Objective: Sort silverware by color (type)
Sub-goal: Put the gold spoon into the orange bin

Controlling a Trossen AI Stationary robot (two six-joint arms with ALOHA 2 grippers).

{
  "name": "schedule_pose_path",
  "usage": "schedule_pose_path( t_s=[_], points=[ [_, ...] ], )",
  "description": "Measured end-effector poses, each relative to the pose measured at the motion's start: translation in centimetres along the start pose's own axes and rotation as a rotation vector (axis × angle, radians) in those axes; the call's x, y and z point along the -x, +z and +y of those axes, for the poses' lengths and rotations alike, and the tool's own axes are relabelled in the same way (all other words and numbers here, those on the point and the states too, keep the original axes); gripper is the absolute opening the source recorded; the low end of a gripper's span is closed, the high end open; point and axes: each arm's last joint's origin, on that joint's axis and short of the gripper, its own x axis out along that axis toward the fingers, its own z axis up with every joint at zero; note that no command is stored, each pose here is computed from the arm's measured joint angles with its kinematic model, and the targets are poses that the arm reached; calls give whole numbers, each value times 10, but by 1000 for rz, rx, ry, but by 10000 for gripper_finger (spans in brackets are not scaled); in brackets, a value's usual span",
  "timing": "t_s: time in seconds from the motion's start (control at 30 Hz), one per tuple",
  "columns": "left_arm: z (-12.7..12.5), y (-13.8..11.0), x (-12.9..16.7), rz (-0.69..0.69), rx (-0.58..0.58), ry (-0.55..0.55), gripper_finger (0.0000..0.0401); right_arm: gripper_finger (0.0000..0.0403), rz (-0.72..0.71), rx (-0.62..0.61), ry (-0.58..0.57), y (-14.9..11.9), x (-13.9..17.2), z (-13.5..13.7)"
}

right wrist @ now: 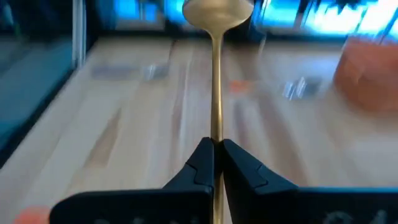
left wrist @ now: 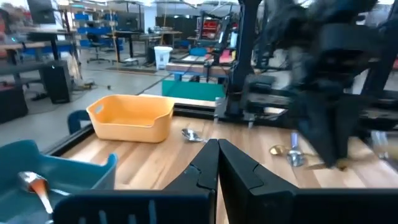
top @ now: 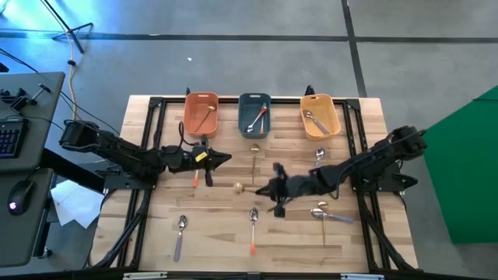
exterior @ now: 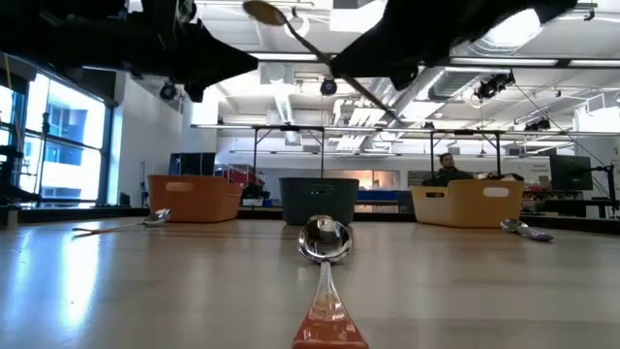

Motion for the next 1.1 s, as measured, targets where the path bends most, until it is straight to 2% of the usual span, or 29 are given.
schedule_pose_path(
  t_s=[0.13, 0.27, 0.4, 0.53, 0.67, 0.87, 1.1],
  points=[
    [-1, -3, -2, 0, 37, -12, 21, 3, -283, 31, -7, 8, 8, -19],
    [-4, 1, -4, -74, 43, -81, 53, 3, -419, 83, -33, 18, 11, -33],
    [-9, 13, -7, -209, 68, -155, 96, 3, -447, 114, -15, 28, 9, -44],
    [-16, 25, -19, -238, 67, -227, 140, 3, -488, 120, -22, 33, 9, -51],
    [-21, 36, -33, -271, 46, -236, 167, 3, -490, 121, -17, 33, 9, -55],
    [-30, 46, -50, -299, 18, -330, 169, 3, -498, 122, -13, 34, 9, -55],
    [-35, 50, -66, -281, -38, -325, 145, 3, -502, 122, -14, 34, 10, -55]
  ],
)
